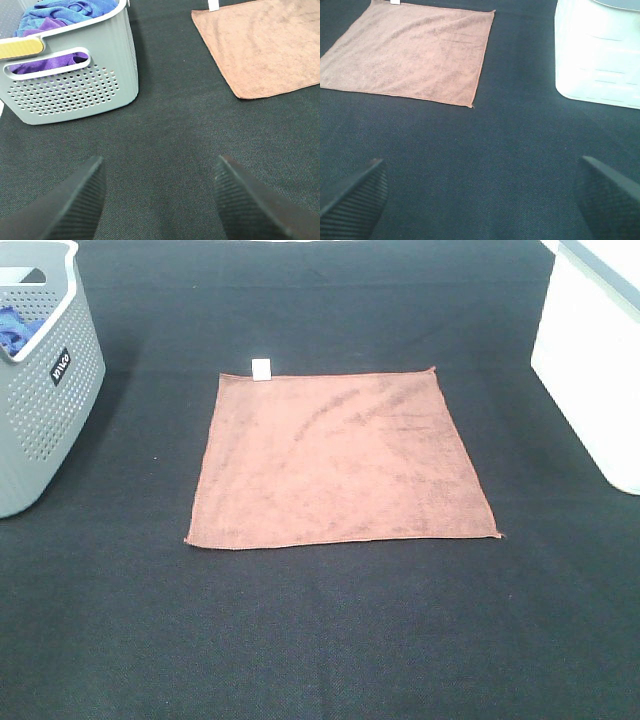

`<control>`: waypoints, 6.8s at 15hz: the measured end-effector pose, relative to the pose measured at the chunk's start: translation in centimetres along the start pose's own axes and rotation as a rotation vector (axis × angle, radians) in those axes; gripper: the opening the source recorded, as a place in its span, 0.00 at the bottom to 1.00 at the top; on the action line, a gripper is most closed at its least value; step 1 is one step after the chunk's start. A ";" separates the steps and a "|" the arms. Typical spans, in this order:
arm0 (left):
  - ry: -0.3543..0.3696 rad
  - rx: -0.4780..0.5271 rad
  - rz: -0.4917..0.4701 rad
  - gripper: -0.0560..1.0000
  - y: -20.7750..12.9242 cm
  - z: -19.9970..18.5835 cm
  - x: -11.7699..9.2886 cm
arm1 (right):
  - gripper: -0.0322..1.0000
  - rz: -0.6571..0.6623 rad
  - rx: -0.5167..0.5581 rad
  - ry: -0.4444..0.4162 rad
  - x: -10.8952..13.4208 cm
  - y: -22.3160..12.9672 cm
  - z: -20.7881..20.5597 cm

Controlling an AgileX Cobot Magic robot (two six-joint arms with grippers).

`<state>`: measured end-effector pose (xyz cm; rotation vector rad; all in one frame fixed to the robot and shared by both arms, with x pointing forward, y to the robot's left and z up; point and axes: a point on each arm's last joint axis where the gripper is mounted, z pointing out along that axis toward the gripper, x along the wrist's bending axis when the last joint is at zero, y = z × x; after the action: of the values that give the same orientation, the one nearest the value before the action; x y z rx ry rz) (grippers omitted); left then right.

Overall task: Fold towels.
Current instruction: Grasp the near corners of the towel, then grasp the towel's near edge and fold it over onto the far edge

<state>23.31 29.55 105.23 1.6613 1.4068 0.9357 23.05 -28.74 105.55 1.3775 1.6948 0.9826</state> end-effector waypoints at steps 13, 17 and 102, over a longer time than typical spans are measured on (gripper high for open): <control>-0.098 -0.196 -0.278 0.63 5.3 7.0 0.2 | 0.94 0.169 0.151 0.007 -1.6 4.6 7.3; -0.137 0.034 -0.402 0.63 5.1 11.8 0.0 | 0.93 0.220 0.298 0.021 -2.1 4.9 11.7; -0.366 0.433 -0.225 0.05 8.6 44.2 -8.0 | 0.03 0.360 0.652 0.388 -1.4 9.2 49.4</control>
<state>65.44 16.87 92.57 1.8166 1.5642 0.1876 71.19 -23.32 92.08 2.0704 2.2308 0.9751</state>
